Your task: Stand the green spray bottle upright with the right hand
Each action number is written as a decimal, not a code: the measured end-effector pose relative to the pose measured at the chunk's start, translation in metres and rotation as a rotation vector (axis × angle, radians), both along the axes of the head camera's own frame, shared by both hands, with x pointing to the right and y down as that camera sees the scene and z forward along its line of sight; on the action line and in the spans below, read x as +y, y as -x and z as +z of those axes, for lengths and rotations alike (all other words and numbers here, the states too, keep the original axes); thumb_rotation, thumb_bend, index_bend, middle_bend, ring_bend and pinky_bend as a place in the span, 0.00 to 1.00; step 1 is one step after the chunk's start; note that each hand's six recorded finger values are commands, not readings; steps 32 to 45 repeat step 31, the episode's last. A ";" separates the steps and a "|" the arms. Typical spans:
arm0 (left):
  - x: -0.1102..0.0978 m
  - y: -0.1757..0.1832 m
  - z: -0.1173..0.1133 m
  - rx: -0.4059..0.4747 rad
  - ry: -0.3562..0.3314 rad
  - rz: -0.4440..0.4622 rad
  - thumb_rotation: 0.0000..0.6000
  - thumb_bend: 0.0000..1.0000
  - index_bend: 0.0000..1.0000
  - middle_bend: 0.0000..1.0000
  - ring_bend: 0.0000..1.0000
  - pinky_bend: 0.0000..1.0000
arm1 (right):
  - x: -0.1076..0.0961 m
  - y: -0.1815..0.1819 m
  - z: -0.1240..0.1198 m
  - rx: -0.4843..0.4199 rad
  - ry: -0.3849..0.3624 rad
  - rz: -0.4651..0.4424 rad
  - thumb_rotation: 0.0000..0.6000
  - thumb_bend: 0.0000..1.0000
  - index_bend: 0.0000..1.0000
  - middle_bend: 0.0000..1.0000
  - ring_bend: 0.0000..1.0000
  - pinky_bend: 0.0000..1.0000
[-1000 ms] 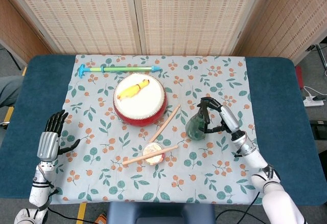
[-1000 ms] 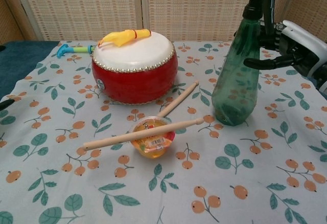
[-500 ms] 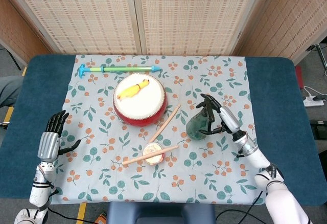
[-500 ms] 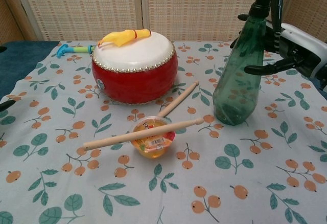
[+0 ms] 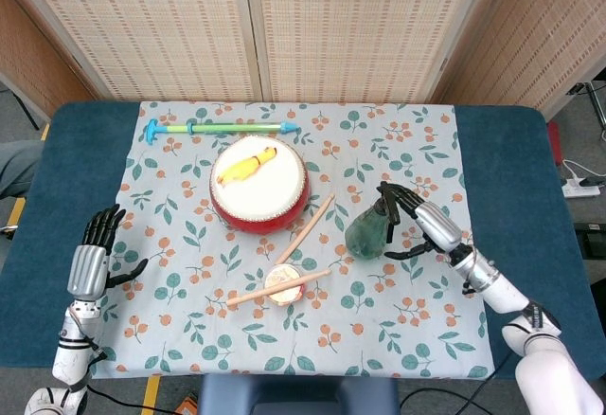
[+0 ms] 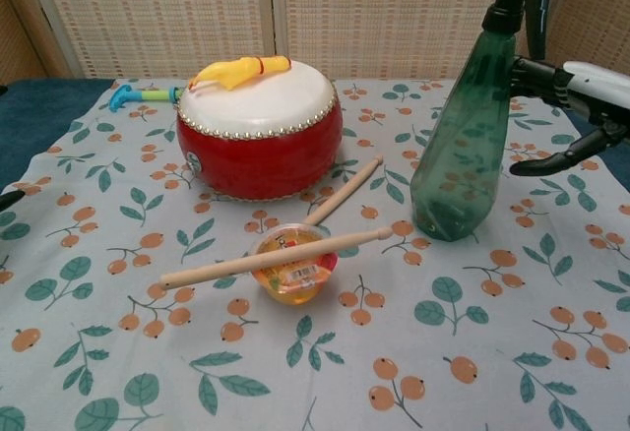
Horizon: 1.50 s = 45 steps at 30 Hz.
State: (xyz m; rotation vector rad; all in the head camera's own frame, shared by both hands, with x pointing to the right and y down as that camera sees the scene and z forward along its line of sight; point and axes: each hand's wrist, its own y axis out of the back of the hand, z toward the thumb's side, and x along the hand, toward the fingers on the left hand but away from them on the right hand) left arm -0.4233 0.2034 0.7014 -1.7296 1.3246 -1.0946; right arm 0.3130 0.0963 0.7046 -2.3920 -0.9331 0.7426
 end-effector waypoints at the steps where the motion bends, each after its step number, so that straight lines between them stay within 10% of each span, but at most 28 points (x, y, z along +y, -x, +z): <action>1: 0.000 -0.001 -0.001 0.004 -0.005 0.003 1.00 0.19 0.00 0.00 0.00 0.03 | 0.002 -0.010 -0.004 0.032 -0.010 -0.012 1.00 0.00 0.00 0.06 0.00 0.08; 9: 0.004 0.000 0.003 -0.019 0.019 0.010 1.00 0.19 0.00 0.00 0.00 0.03 | 0.012 -0.062 -0.015 0.296 -0.102 -0.030 1.00 0.00 0.00 0.03 0.00 0.00; 16: 0.007 0.008 0.015 -0.107 0.088 0.017 1.00 0.19 0.00 0.00 0.00 0.03 | 0.022 -0.102 -0.018 0.766 -0.367 0.033 1.00 0.21 0.00 0.00 0.00 0.00; 22: 0.007 0.015 0.016 -0.151 0.112 0.019 1.00 0.19 0.00 0.00 0.00 0.03 | 0.036 -0.131 -0.020 1.029 -0.406 0.067 1.00 0.21 0.00 0.00 0.00 0.00; 31: 0.000 0.017 0.018 -0.166 0.126 0.008 1.00 0.19 0.00 0.00 0.00 0.03 | 0.046 -0.143 -0.033 0.888 -0.312 0.255 1.00 0.21 0.00 0.00 0.00 0.00; 45: 0.000 0.017 0.018 -0.166 0.126 0.008 1.00 0.19 0.00 0.00 0.00 0.03 | 0.046 -0.143 -0.033 0.888 -0.312 0.255 1.00 0.21 0.00 0.00 0.00 0.00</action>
